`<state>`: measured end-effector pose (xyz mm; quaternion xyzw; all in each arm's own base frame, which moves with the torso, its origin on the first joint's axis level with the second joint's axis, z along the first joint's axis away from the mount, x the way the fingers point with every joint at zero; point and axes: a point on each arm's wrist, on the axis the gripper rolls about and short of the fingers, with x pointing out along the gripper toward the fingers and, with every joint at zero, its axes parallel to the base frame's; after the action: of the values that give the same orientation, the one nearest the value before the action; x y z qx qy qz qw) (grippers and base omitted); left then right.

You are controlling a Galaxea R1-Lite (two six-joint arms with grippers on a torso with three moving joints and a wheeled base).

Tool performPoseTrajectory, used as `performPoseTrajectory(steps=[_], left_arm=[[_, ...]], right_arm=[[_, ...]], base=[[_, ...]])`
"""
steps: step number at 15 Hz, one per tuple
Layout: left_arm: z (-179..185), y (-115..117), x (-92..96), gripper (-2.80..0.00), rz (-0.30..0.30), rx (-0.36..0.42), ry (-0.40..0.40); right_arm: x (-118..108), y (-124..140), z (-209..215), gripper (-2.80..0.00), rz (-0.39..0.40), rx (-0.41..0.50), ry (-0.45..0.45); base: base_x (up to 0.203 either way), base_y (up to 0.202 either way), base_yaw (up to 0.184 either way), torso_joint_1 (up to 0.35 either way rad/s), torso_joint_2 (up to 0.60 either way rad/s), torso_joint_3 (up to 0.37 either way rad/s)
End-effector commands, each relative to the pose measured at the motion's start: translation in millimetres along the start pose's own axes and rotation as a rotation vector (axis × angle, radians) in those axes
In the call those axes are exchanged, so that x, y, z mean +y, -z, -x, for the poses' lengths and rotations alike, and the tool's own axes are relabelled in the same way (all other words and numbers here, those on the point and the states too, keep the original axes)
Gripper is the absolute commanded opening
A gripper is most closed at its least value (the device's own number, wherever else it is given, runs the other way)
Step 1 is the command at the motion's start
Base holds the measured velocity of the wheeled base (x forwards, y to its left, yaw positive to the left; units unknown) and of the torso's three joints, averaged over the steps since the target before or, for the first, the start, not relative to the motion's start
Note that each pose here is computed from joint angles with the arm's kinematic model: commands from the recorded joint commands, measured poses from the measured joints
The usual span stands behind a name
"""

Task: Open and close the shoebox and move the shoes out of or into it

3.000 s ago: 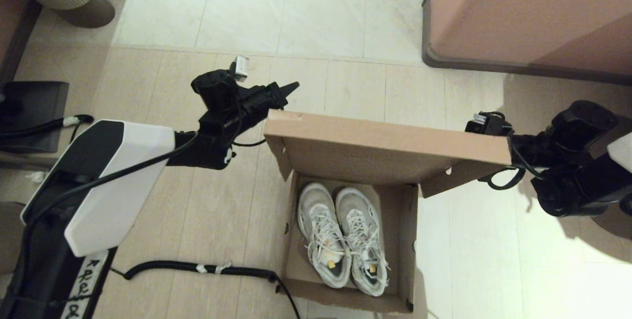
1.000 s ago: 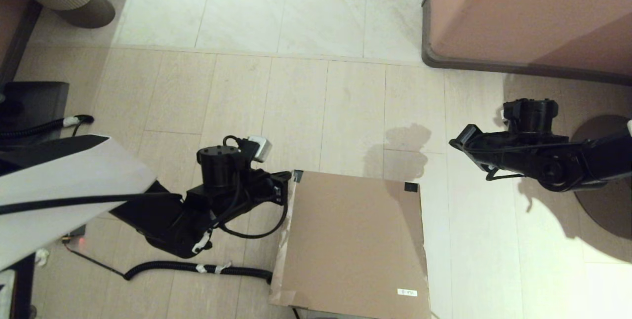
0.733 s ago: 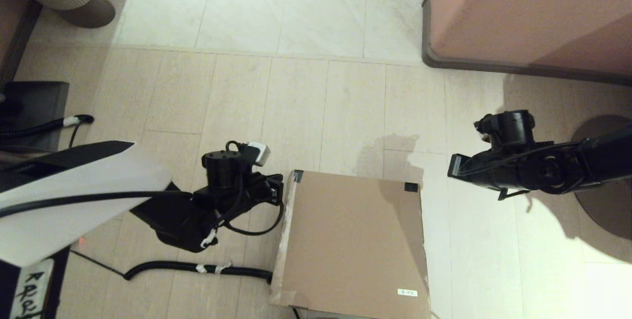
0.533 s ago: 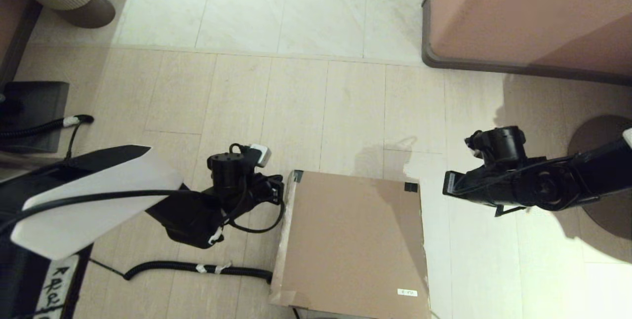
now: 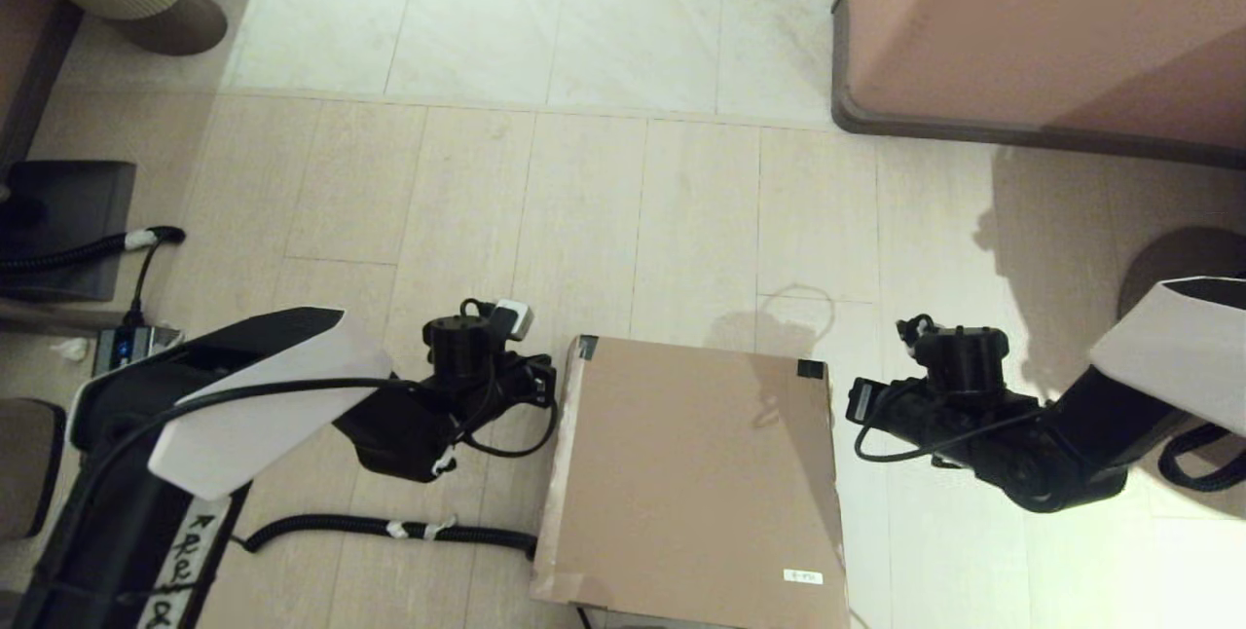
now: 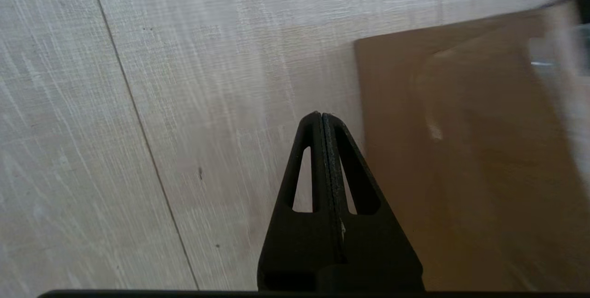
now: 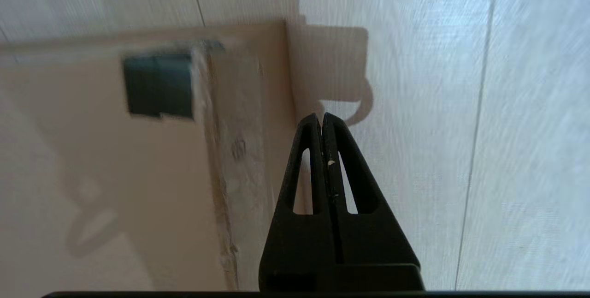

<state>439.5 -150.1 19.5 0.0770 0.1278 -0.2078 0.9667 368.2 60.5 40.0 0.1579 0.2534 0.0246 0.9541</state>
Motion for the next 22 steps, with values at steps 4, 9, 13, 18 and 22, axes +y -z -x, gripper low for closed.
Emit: performPoseTrajectory(steps=[4,9,13,18,22], left_arm=[[-19,11,0.2,-2.8,0.001,0.023,-0.002],[-37,10,1.1,-2.8,0.002,0.046,0.003],[-51,-5,3.1,-2.8,0.0,0.012,0.002],[-68,-29,3.2,-2.8,-0.002,-0.038,0.003],[-75,-44,3.9,-2.8,-0.004,-0.061,0.007]], right_arm=[[3,25,-17,-2.8,0.015,0.072,-0.005],[11,27,-33,-2.8,0.018,0.093,-0.015],[24,5,-43,-2.8,0.013,0.079,-0.034],[33,-14,-52,-2.8,-0.004,0.082,-0.053],[37,-21,-60,-2.8,-0.017,0.078,-0.057]], base=[[0.0,0.0,0.0,0.0,0.0,0.0],[0.0,0.0,0.0,0.0,0.0,0.0],[0.0,0.0,0.0,0.0,0.0,0.0],[0.0,0.0,0.0,0.0,0.0,0.0],[0.0,0.0,0.0,0.0,0.0,0.0]])
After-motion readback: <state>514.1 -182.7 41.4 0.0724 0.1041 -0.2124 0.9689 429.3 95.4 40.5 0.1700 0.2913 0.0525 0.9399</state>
